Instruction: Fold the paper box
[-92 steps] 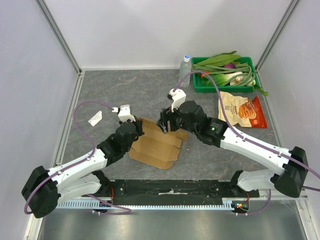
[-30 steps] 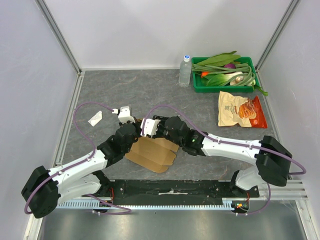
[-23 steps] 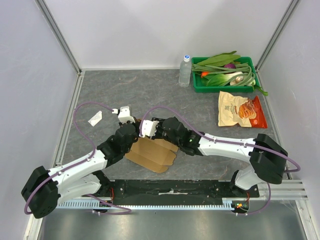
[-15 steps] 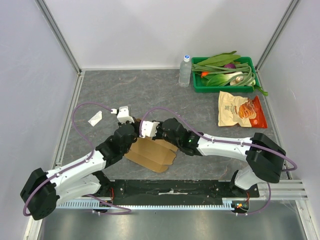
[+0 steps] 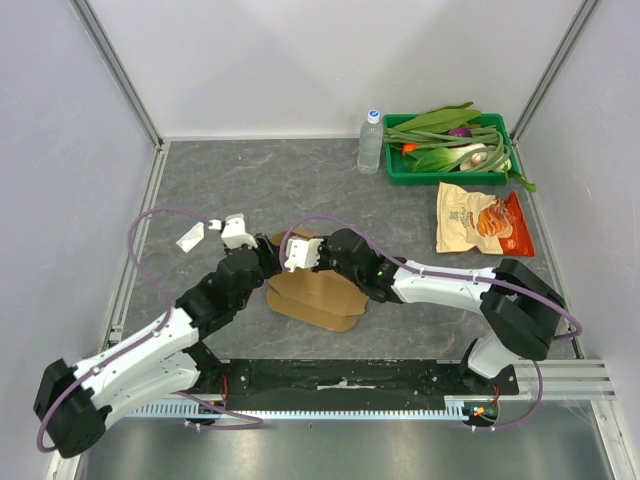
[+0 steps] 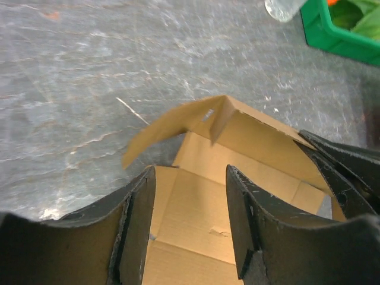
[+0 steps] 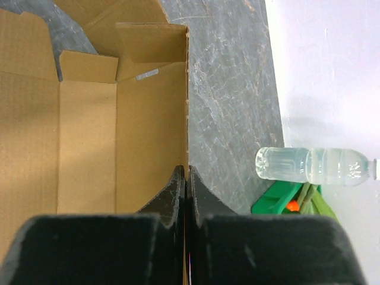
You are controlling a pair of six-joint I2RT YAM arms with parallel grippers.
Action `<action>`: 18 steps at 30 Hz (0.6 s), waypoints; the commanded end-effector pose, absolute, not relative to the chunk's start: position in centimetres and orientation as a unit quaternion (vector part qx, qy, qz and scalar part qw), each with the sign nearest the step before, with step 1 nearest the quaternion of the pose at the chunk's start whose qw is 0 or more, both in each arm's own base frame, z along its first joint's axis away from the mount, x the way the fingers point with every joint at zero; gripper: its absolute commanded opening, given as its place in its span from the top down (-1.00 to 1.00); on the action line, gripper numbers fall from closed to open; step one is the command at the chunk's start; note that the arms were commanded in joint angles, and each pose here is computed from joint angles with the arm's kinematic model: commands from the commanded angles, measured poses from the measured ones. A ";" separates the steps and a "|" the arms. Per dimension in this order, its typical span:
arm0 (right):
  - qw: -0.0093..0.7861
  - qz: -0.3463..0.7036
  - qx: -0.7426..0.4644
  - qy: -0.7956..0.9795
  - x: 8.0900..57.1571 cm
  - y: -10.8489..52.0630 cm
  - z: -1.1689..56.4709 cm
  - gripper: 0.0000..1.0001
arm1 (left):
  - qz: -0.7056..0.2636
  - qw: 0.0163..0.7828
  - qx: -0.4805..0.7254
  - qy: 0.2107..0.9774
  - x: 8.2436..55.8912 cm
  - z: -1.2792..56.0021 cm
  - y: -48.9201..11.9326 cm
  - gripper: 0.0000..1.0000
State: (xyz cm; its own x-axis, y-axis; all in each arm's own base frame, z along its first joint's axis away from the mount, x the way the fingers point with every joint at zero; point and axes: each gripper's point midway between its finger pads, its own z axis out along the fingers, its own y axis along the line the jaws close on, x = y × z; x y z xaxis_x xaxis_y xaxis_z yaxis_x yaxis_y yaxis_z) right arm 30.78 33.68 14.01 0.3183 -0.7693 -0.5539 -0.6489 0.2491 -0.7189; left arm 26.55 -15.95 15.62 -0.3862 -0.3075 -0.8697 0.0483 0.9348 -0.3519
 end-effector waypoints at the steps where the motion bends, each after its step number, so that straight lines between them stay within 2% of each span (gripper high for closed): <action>1: 0.551 -0.085 -0.629 0.542 31.2 33.4 15.7 1.00 | -0.166 0.555 -0.151 0.801 25.9 17.4 -12.7 -0.15; 6: 0.556 -0.100 -0.635 0.527 31.0 32.7 15.4 1.00 | -0.162 0.559 -0.244 0.776 26.6 16.8 -8.9 -0.15; 12: 0.565 -0.104 -0.631 0.522 30.6 32.1 15.4 1.00 | -0.174 0.500 -0.290 0.797 30.0 13.2 -7.3 0.00; 13: 0.566 -0.102 -0.628 0.525 30.6 32.1 15.5 1.00 | -0.182 0.472 -0.278 0.817 30.5 11.6 -8.2 0.08; 16: 0.572 -0.096 -0.623 0.525 30.6 32.4 15.8 1.00 | -0.235 0.453 -0.214 0.833 32.4 11.9 -11.2 0.35; 18: 0.574 -0.093 -0.622 0.524 30.6 32.6 16.0 1.00 | -0.245 0.415 -0.191 0.855 32.8 10.2 -12.6 0.39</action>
